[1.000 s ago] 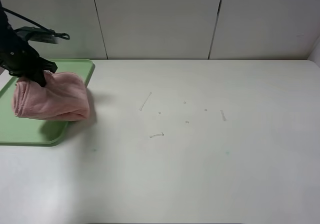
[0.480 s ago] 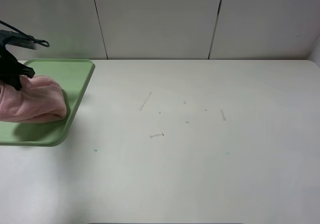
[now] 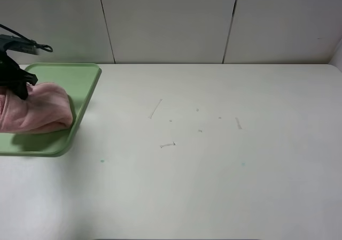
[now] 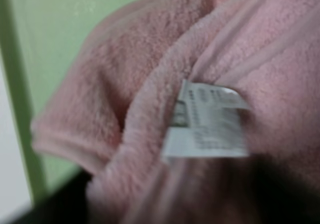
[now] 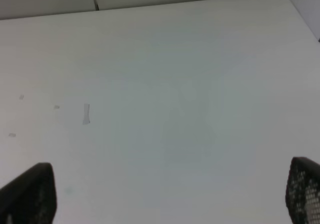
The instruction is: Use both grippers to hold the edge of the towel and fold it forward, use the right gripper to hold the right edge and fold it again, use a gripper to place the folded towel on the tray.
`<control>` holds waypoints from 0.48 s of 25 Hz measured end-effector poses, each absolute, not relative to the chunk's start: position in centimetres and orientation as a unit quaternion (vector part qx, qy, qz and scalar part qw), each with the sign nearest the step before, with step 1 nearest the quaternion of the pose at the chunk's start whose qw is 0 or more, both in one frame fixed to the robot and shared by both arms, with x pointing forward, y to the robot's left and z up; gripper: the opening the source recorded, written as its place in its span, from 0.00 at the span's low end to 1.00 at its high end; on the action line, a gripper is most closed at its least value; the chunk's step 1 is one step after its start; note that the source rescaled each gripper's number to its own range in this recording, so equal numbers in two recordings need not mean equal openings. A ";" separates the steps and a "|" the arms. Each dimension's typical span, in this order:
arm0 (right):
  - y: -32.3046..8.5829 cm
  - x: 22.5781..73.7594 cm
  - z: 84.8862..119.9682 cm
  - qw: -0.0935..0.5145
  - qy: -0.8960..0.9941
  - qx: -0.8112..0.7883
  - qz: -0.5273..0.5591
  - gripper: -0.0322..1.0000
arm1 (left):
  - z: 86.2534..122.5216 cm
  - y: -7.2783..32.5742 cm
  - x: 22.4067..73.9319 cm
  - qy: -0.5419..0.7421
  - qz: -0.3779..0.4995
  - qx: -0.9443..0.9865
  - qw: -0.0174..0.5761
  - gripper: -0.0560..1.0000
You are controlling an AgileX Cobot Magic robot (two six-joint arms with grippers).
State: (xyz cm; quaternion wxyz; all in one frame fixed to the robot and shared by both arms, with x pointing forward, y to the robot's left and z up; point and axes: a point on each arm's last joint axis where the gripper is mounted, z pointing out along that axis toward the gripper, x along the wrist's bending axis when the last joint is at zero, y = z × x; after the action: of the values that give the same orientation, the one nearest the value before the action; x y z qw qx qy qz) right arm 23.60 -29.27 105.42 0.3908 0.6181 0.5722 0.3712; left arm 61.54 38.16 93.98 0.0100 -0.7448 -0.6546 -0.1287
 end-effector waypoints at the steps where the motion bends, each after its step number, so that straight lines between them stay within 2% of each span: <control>1: -29.3 23.6 105.4 0.391 0.572 0.618 0.371 1.00 | 94.0 38.2 61.5 -0.657 -0.129 -0.742 0.010 0.82; 3: -29.3 23.6 105.4 0.391 0.572 0.618 0.371 1.00 | 94.0 38.2 61.5 -0.662 -0.129 -0.738 0.009 0.92; 5: -29.3 23.6 105.4 0.391 0.572 0.618 0.371 1.00 | 94.0 38.2 61.5 -0.664 -0.129 -0.736 0.008 0.97; 12: -29.3 23.6 105.4 0.391 0.572 0.618 0.371 1.00 | 94.0 38.2 61.4 -0.667 -0.124 -0.735 0.010 1.00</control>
State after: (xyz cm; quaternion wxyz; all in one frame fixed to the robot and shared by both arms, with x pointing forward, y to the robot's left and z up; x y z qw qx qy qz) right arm 23.60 -29.27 105.42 0.3908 0.6181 0.5722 0.3712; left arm 61.44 38.20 93.96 0.0097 -0.7350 -0.6666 -0.1238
